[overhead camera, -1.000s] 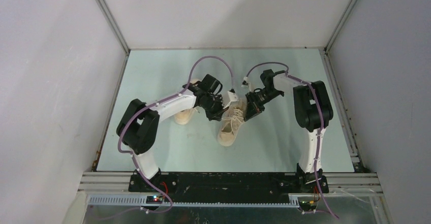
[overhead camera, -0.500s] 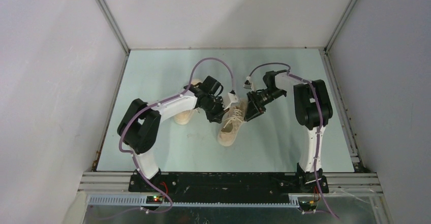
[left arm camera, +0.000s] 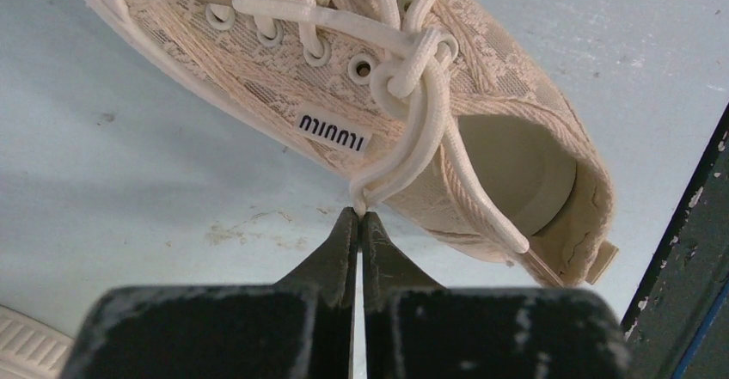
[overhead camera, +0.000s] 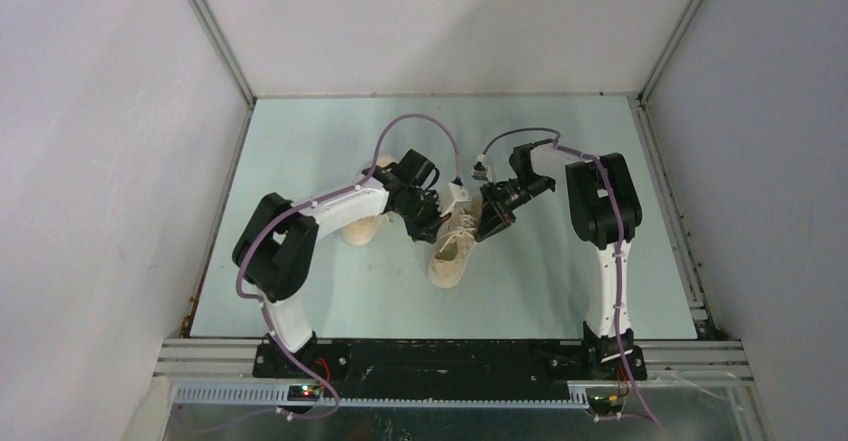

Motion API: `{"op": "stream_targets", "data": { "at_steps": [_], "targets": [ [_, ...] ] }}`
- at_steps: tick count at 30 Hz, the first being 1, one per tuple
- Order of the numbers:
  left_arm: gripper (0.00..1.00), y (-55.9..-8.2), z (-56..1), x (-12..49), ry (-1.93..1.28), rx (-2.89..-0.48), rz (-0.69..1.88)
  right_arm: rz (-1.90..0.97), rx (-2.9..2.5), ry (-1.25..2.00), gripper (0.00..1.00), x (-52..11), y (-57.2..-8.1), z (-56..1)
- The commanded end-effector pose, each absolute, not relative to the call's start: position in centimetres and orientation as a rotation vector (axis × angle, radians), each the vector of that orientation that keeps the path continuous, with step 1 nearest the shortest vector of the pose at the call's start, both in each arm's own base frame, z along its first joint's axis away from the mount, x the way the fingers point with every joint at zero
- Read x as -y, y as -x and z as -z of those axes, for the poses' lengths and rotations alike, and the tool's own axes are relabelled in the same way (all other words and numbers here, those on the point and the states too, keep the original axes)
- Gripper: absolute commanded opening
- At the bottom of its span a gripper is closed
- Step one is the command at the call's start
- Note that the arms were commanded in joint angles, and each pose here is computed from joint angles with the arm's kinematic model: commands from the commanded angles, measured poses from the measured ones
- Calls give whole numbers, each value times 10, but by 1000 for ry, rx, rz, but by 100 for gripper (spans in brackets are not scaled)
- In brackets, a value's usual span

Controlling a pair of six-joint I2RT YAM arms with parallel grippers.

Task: Tie the shoes
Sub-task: Adjust the shoe at the center of the board, then tie the shoelace on the shoe.

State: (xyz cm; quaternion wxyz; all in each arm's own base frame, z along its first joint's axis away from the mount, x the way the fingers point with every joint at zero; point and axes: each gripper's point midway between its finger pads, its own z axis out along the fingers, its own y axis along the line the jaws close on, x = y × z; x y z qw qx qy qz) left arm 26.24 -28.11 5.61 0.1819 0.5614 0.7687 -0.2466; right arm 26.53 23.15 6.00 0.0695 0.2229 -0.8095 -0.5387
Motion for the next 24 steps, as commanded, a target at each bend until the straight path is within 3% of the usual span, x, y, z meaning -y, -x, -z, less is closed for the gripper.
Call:
{"op": "stream_targets", "data": {
  "at_steps": [1,7,13,24],
  "targets": [
    [0,-273,-70,289,-1558,-2139,674,1724,2398,-694,3,-235,-271,-78],
    [0,-306,-61,255,-1367,-2271,385,1551,2440,-798,0,-206,-245,-76],
    [0,-301,-34,222,-1234,-2579,240,1436,2475,-783,0,-188,-233,-65],
    [0,-309,-33,184,-1133,-2599,18,1340,2590,-745,0,-168,-248,-54]
  ]
}}
